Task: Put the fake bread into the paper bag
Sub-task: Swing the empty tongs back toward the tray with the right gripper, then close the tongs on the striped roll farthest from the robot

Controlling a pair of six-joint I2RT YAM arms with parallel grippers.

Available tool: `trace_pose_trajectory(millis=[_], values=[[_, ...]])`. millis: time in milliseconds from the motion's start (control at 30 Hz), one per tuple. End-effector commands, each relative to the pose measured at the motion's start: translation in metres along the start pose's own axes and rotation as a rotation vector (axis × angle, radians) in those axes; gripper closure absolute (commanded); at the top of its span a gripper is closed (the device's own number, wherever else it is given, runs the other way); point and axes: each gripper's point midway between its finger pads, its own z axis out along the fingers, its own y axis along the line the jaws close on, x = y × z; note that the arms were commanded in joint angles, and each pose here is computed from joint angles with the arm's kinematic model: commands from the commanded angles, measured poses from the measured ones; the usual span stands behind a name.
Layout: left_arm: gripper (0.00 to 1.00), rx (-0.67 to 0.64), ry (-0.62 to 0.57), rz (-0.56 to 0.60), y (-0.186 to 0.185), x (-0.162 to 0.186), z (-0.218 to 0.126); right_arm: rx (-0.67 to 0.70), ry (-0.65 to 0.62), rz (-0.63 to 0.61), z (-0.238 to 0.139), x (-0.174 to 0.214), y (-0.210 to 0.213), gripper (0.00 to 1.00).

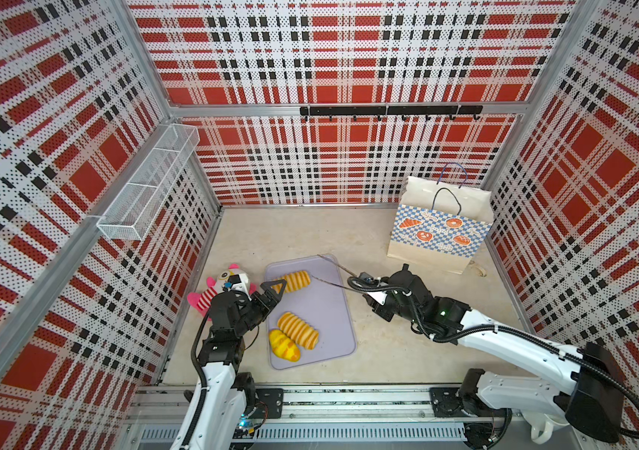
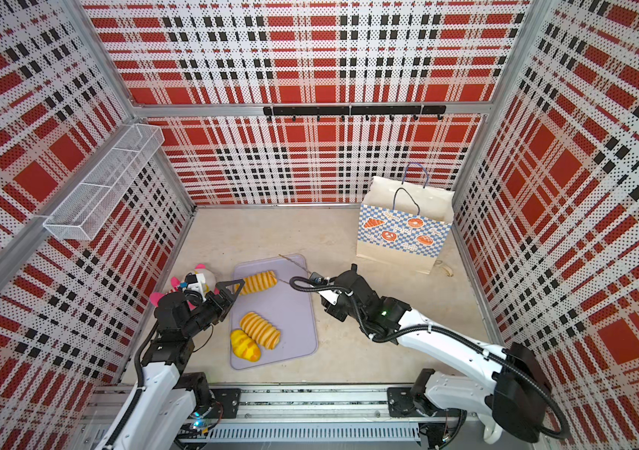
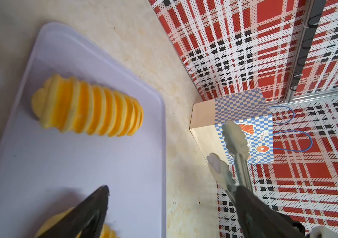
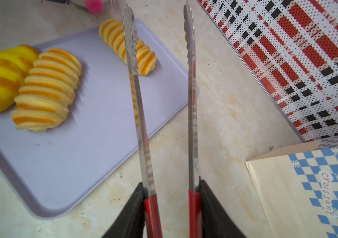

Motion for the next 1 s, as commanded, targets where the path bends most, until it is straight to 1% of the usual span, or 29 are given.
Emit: trace_pose_trajectory(millis=[0, 167, 300, 533, 667, 967], values=[[0.02, 0.039, 0.018, -0.008, -0.008, 0.001, -0.003, 0.079, -0.026, -0.15, 0.009, -0.014, -0.009, 0.6], [0.02, 0.022, 0.013, -0.021, -0.004, -0.002, -0.002, 0.059, 0.021, -0.232, 0.028, -0.011, 0.001, 0.6], [0.02, -0.009, -0.021, -0.014, -0.002, -0.008, -0.006, 0.05, 0.061, -0.284, 0.04, -0.007, 0.007, 0.6], [0.02, -0.065, -0.014, 0.016, -0.004, -0.011, -0.011, 0.111, 0.095, -0.401, 0.051, -0.011, 0.012, 0.6], [0.02, -0.051, -0.007, 0.025, -0.008, -0.009, -0.012, 0.128, 0.095, -0.44, 0.056, -0.018, 0.014, 0.6], [0.02, -0.035, 0.004, 0.028, -0.009, -0.007, -0.011, 0.195, 0.15, -0.549, 0.071, -0.023, 0.017, 0.59]])
